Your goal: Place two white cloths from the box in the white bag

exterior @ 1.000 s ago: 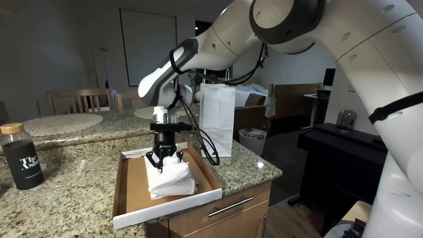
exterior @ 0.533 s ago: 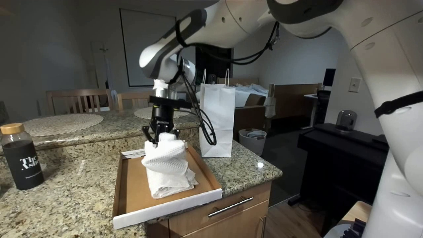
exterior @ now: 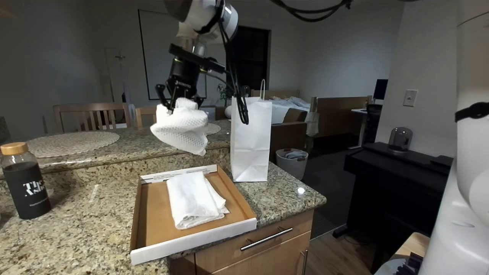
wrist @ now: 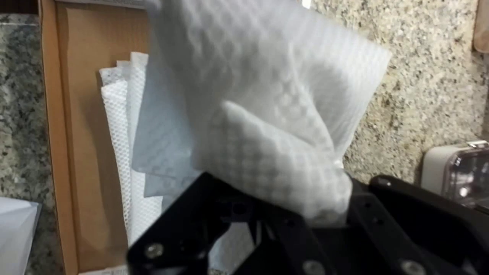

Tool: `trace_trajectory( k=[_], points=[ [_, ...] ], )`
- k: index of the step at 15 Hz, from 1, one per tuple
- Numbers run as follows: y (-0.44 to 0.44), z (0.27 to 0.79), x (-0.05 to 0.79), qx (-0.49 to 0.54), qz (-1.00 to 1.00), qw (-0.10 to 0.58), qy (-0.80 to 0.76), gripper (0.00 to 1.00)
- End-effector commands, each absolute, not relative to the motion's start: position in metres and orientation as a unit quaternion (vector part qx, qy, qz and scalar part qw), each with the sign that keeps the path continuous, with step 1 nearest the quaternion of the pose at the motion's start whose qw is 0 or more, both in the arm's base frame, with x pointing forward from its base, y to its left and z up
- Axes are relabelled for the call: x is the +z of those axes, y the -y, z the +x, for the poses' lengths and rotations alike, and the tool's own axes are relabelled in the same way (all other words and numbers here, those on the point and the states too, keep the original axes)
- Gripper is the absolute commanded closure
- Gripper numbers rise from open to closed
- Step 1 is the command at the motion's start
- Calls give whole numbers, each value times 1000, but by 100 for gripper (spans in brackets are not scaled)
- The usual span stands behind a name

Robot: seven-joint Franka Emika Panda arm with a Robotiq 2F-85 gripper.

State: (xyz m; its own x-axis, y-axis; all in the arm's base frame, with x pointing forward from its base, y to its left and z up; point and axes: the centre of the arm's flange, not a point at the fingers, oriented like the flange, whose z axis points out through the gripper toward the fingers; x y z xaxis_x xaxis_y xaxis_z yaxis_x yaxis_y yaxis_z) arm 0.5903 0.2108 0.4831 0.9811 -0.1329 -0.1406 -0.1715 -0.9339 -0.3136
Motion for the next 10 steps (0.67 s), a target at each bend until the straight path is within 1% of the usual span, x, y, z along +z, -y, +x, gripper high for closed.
trace_trajectory(
  k=[1, 5, 8, 10],
  points=[
    [-198, 558, 546, -23, -972, 199, -122, 92],
    [-179, 551, 613, -123, -951, 229, -169, 92],
    [-146, 546, 660, -197, -927, 248, -202, 92],
    [-114, 547, 684, -240, -912, 238, -231, 92]
  ],
)
